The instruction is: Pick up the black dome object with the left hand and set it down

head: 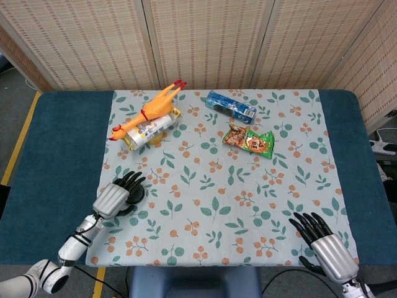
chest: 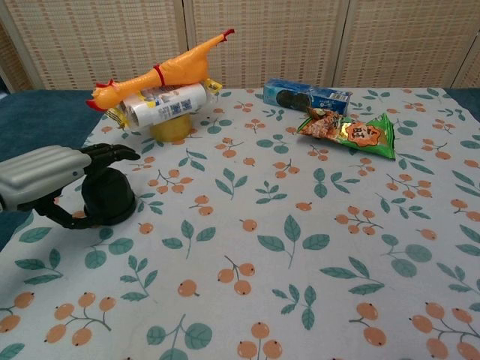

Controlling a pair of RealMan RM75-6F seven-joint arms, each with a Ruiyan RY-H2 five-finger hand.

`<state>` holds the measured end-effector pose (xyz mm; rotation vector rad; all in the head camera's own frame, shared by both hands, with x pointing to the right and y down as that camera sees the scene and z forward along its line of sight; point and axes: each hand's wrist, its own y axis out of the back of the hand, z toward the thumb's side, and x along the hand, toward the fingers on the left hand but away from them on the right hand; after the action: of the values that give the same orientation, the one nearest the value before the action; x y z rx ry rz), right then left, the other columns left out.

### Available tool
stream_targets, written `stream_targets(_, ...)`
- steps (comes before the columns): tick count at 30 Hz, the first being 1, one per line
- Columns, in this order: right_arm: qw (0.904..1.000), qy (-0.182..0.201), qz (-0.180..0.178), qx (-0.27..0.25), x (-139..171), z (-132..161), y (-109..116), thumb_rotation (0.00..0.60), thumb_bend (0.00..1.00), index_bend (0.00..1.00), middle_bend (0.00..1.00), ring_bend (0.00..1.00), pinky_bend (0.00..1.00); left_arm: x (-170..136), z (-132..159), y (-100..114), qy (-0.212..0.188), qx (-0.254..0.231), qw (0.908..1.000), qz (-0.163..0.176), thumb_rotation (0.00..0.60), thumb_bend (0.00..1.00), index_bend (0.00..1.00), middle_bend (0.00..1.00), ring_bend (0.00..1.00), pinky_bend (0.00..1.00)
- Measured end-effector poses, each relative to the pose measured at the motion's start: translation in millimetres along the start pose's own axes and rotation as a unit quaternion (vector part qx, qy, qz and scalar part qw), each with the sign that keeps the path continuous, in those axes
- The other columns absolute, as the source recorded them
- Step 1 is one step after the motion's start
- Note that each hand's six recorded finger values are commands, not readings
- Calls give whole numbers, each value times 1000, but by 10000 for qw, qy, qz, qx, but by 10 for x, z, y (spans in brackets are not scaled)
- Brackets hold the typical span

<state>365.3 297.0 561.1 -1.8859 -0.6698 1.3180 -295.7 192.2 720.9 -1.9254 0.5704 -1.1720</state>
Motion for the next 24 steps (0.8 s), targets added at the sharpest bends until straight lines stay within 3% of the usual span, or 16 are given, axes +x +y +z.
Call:
stream_targets(6, 10000, 11, 25, 5, -1, 4, -8, 600, 161, 0, 0, 0, 0, 33, -15, 4, 64, -552, 9984, -88, 600, 319, 0, 0, 43, 293)
stream_targets(14, 10000, -2, 4, -2, 2, -3, 3, 600, 161, 0, 0, 0, 0, 103, -47, -17, 104, -516, 9986, -50, 600, 318, 0, 18, 150, 305)
stream_targets(17, 10000, -14, 3, 0, -3, -8, 3, 600, 161, 0, 0, 0, 0, 113, -41, 0, 92, -545, 9985, 13, 600, 317, 43, 170, 219, 360)
stream_targets(24, 10000, -14, 15, 3, -8, -9, -1, 600, 161, 0, 0, 0, 0, 110, -35, 18, 65, -512, 9986, 107, 600, 344, 338, 401, 361, 464)
